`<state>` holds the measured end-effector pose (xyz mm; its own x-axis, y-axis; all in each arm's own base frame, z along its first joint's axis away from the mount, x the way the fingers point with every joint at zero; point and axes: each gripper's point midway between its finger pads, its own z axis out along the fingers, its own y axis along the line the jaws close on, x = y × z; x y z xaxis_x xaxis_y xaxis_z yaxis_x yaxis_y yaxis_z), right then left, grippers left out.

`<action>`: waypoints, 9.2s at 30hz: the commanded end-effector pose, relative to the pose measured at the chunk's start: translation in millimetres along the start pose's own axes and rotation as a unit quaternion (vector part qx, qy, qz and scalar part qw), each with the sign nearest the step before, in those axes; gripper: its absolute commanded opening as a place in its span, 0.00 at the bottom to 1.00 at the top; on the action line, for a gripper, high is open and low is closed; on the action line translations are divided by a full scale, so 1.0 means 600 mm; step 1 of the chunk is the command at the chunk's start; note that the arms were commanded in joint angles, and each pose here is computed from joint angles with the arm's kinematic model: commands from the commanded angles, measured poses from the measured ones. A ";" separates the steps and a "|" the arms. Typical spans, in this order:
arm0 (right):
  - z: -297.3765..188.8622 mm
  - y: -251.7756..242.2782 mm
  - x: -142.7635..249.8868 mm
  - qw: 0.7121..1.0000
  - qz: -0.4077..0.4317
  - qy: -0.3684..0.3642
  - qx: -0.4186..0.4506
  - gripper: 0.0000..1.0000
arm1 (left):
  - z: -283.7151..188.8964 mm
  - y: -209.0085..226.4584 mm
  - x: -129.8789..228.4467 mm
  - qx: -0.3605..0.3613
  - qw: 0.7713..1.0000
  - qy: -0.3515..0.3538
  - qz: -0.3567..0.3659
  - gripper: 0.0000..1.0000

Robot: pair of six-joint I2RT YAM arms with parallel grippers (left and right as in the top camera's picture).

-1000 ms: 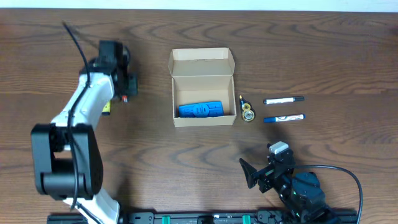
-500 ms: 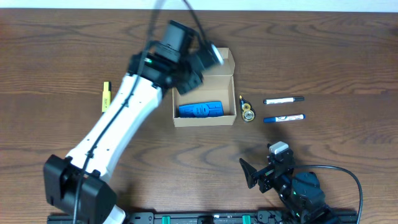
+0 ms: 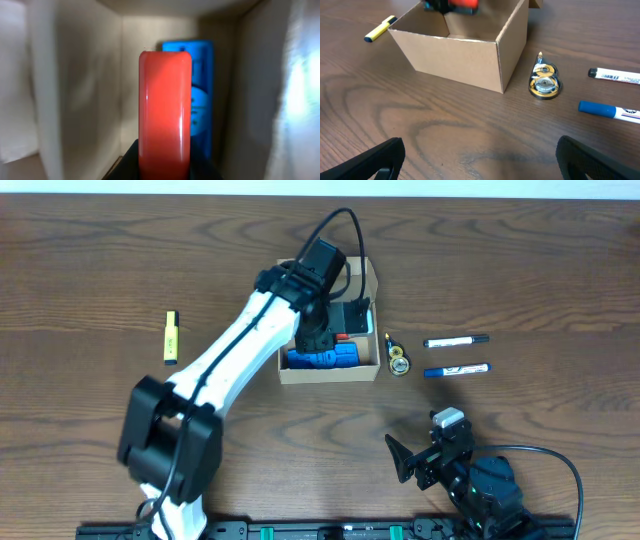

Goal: Pack container

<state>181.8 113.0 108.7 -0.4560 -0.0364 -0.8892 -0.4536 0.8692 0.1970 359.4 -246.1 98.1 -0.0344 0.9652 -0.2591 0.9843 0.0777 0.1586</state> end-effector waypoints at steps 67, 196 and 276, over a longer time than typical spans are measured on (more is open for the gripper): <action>0.000 0.002 0.001 1.000 -0.010 0.000 -0.002 0.99 | -0.271 0.163 0.162 -0.243 0.863 -0.036 -0.442 0.59; 0.000 0.002 0.001 1.000 -0.010 -0.001 -0.002 0.99 | 0.026 0.003 -0.125 -0.010 0.696 -0.077 -0.714 0.06; 0.000 0.007 0.001 0.998 0.057 0.000 -0.010 0.99 | -0.351 -0.163 0.105 -0.095 0.899 0.023 -0.426 0.95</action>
<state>186.5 105.2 108.7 -0.4585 -0.0079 -0.8886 -0.4012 0.8941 0.1990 225.6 -141.0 264.2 -0.7697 0.5540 -0.3173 0.5583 0.8251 0.0862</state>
